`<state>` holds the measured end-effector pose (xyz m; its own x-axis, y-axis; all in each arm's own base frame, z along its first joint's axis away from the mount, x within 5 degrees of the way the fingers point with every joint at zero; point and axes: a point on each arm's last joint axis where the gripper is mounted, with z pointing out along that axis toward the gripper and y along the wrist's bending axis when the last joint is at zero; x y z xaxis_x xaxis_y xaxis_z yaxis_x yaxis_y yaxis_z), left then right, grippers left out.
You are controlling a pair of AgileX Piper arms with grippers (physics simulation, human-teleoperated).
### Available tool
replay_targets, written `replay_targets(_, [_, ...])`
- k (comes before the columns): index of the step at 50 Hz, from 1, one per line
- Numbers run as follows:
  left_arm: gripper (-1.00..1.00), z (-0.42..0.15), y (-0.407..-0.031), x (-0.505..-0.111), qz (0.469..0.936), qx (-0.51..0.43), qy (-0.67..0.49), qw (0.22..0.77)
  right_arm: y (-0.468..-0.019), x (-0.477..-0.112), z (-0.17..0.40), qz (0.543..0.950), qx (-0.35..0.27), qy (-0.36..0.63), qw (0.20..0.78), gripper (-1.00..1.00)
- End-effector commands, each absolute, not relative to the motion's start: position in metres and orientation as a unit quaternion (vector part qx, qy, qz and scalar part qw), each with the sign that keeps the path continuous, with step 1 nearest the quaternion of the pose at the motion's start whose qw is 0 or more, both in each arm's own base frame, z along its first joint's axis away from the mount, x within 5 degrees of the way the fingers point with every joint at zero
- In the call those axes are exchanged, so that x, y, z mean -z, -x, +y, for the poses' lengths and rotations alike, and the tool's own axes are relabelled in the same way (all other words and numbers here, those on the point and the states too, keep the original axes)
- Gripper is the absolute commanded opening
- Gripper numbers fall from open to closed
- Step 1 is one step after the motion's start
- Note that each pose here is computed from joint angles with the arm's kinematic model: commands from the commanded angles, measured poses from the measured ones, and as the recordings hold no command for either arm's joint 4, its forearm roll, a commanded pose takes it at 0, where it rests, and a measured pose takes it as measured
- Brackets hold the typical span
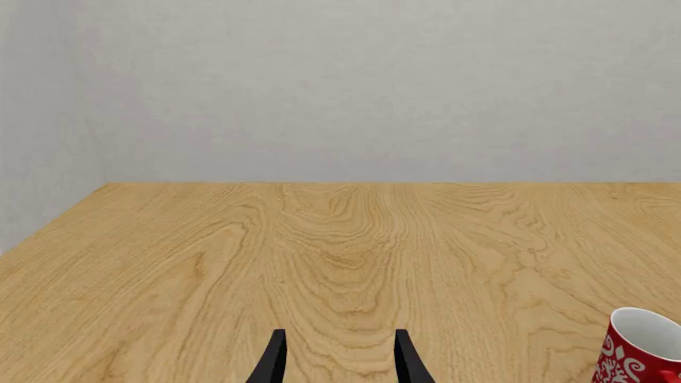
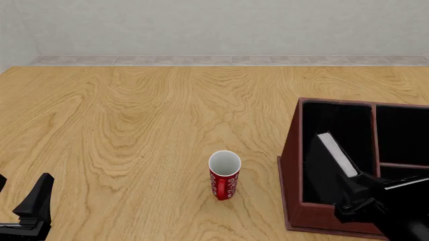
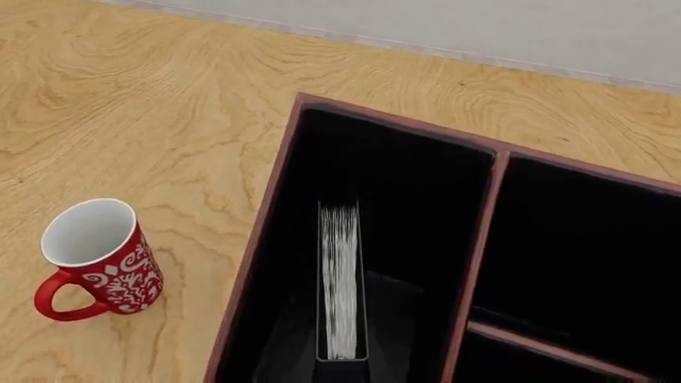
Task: Pick up the book and place it in the left compartment of the caddy.
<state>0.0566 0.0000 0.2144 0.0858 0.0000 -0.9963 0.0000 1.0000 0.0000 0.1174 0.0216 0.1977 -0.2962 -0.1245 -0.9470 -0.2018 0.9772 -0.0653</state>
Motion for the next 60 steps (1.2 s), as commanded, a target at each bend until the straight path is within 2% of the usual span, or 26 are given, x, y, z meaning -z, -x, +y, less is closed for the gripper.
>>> replay_targets(1, [1.00, 0.000, -0.057, -0.214, 0.676, 0.000, 0.000, 0.737, -0.119, -0.201, 0.022, 0.799, -0.039, 0.092, 0.592, -1.00])
replay_targets(11, [1.00, 0.000, -0.057, -0.214, 0.676, 0.000, 0.000, 0.737, -0.120, -0.201, 0.022, 0.800, -0.041, 0.093, 0.592, -1.00])
replay_targets(12, [1.00, 0.000, -0.057, -0.214, 0.676, 0.000, 0.000, 0.737, -0.119, -0.201, 0.022, 0.799, -0.040, 0.093, 0.592, 1.00])
replay_targets(36, [1.00, 0.000, -0.057, -0.214, 0.676, 0.000, 0.000, 0.737, -0.119, -0.203, 0.023, 0.798, -0.041, 0.094, 0.593, 1.00])
replay_targets(60, [1.00, 0.000, -0.057, -0.214, 0.676, 0.000, 0.000, 0.737, -0.109, -0.224, 0.020, 0.789, -0.044, 0.090, 0.607, 1.00])
